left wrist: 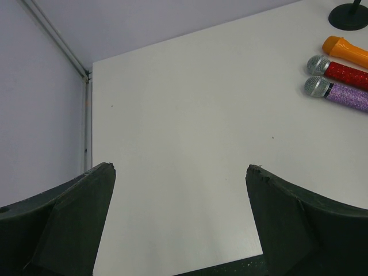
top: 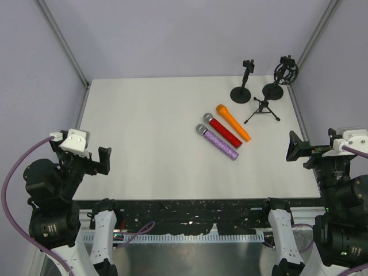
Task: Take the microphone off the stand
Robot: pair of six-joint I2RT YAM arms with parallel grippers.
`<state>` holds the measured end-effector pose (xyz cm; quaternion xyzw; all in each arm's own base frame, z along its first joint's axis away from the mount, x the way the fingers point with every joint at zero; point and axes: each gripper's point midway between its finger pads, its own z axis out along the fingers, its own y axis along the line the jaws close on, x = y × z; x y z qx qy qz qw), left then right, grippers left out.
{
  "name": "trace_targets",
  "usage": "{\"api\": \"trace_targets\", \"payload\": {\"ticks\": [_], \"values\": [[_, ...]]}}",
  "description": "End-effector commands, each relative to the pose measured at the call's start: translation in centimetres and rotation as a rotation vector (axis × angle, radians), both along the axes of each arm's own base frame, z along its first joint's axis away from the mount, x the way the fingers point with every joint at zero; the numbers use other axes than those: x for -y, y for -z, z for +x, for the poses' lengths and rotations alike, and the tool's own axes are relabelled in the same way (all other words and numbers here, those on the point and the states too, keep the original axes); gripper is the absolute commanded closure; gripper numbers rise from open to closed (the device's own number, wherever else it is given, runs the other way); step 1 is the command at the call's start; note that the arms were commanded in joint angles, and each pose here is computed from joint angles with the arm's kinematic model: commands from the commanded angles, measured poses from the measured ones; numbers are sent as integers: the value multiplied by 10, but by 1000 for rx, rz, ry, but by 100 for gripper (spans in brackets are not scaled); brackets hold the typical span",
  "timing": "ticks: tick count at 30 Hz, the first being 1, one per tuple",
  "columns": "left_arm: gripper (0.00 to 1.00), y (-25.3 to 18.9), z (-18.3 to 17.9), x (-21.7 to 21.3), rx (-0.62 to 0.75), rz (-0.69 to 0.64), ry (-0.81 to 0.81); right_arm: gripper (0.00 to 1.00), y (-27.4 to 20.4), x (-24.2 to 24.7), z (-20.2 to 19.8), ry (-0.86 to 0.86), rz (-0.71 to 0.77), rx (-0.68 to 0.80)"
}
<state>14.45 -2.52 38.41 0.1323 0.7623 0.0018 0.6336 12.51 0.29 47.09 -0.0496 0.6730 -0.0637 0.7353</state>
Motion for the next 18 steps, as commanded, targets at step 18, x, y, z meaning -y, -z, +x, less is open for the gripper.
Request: {"api": "trace_targets", "payload": {"ticks": [18], "values": [[0, -11, -2, 3, 9, -11, 11, 5, -10, 3, 2, 21, 25, 8]]}}
